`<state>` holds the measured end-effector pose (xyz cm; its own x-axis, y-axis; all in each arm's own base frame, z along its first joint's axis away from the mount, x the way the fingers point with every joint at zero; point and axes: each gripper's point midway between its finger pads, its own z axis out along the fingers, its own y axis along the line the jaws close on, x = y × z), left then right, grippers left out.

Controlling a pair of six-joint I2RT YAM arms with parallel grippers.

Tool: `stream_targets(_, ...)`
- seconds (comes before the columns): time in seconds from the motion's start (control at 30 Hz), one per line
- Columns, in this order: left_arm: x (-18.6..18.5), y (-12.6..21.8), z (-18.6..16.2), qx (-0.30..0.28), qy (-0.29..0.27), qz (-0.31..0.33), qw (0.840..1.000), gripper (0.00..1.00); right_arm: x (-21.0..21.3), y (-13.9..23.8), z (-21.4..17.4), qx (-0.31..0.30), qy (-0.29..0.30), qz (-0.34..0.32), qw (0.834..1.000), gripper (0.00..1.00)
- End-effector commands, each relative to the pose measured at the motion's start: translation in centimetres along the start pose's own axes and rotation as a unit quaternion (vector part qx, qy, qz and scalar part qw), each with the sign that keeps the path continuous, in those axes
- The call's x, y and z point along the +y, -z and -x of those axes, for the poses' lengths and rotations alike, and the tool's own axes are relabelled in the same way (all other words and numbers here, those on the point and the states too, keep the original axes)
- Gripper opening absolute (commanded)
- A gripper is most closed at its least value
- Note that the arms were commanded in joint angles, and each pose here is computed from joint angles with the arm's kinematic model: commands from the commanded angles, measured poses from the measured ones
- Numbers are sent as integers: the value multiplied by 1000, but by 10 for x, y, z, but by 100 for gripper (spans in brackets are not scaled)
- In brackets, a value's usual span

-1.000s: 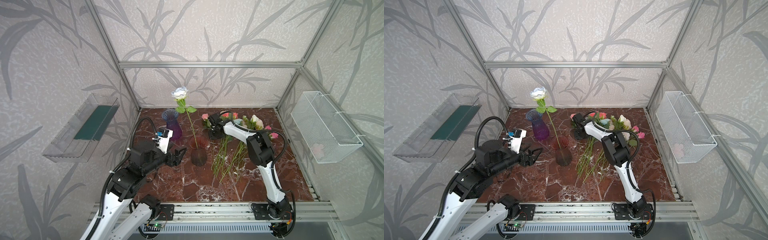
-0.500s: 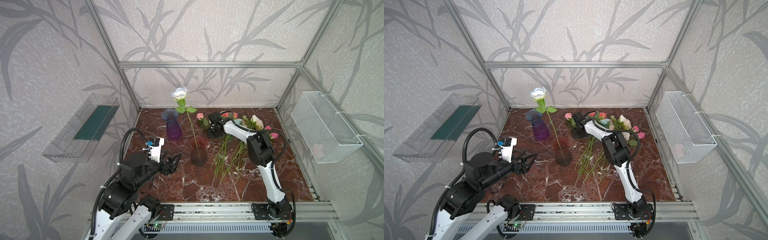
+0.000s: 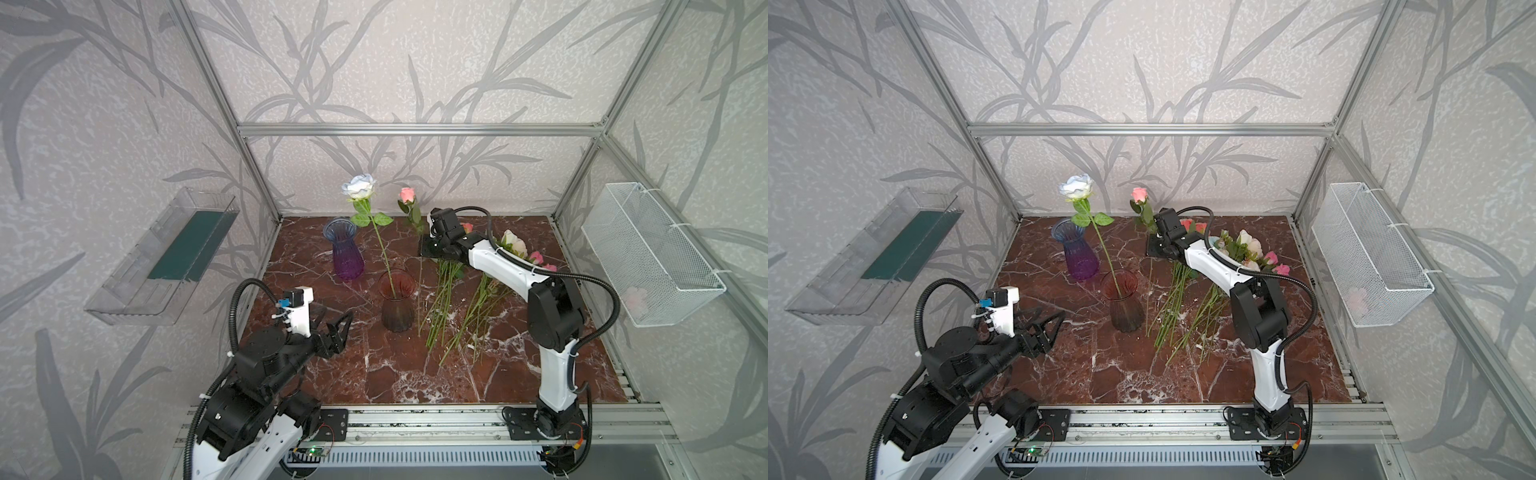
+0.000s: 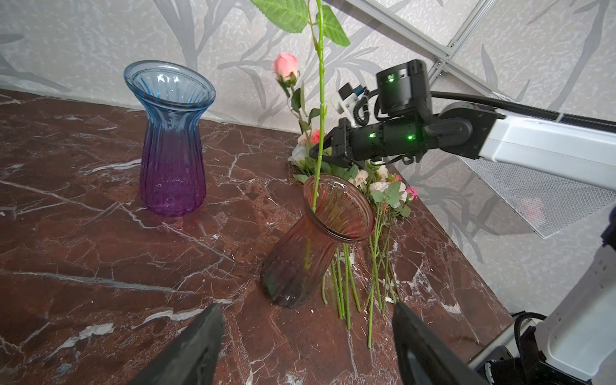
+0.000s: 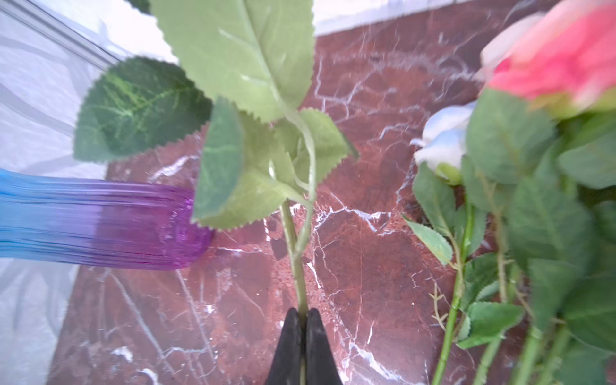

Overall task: Arrange the flowers into the vase
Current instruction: 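Grasp and lift a pink rose with the right gripper while the left gripper withdraws, then carry the pink rose over the pink vase and lower its stem in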

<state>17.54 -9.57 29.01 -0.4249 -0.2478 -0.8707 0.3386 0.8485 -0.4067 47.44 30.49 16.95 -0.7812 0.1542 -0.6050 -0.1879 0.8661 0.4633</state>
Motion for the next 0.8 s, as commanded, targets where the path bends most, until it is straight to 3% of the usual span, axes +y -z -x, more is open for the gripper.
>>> stream_targets(0.0, 1, -2, 4, -13, 12, 1, 1000, 81, 20, 30, 36, -79, -14, 53, 995, 0)
stream_targets(0.23, -1, -8, 5, -22, 27, -7, 999, 81, 38, 100, 70, -188, 1, 91, 978, 0)
stream_targets(0.6, 43, -35, -32, -26, 145, 69, 987, 79, 85, 245, 111, -366, 73, 118, 920, 0)
stream_targets(0.77, 52, -47, -55, -4, 165, 76, 983, 79, 110, 279, 126, -395, 95, 136, 904, 0)
